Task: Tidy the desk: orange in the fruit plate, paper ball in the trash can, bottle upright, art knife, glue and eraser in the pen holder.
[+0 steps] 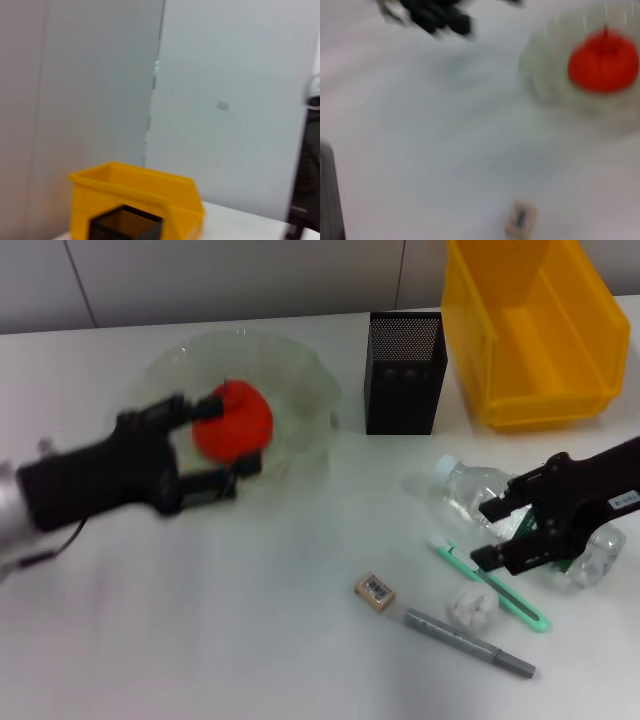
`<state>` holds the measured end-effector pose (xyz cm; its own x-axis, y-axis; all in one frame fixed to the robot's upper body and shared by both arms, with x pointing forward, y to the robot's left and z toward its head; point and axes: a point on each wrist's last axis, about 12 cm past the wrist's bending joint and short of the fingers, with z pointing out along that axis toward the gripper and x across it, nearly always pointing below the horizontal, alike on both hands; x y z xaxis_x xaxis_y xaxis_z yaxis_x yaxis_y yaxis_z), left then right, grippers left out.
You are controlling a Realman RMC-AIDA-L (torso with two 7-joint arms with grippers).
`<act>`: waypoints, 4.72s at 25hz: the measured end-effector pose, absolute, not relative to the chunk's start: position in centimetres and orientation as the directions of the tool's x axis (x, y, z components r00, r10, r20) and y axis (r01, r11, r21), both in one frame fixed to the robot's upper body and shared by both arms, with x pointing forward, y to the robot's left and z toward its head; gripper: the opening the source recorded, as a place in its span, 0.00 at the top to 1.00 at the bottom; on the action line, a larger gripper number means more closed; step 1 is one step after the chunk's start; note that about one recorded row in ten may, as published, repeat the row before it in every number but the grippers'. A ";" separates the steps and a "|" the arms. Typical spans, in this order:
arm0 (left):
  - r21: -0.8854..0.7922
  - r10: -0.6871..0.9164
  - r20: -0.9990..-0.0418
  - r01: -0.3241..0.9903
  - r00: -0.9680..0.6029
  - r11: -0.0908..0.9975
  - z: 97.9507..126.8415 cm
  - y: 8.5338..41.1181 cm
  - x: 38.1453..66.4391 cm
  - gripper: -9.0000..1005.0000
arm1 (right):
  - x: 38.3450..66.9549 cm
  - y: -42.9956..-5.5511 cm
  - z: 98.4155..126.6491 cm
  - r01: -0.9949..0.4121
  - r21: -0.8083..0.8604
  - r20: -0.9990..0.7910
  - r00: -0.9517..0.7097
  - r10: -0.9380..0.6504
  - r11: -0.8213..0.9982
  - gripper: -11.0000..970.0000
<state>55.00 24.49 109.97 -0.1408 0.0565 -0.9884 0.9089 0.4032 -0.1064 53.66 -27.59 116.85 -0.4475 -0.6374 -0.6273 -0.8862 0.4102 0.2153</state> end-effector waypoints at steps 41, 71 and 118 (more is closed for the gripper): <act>-0.180 0.048 -0.978 0.942 -0.201 0.283 106.9 29.1 46.9 0.14 | 55.3 -15.4 114.7 -0.932 0.061 -0.060 -0.361 -0.931 0.357 0.34; -0.189 0.048 -0.976 0.934 -0.213 0.303 106.3 29.0 46.7 0.14 | 55.4 -15.8 116.7 -0.935 0.050 -0.104 -0.354 -0.930 0.350 0.55; -0.219 0.005 -0.973 0.930 -0.231 0.296 106.5 28.2 47.0 0.14 | 63.1 -28.5 117.1 -0.595 -0.554 -0.462 -0.363 -0.809 0.583 0.57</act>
<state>46.96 28.18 106.51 -0.2311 0.0047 -0.9729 0.9297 0.2957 -0.2194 63.08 -28.49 117.11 -0.3628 -0.8094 -0.4618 -0.5949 0.5826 -0.5538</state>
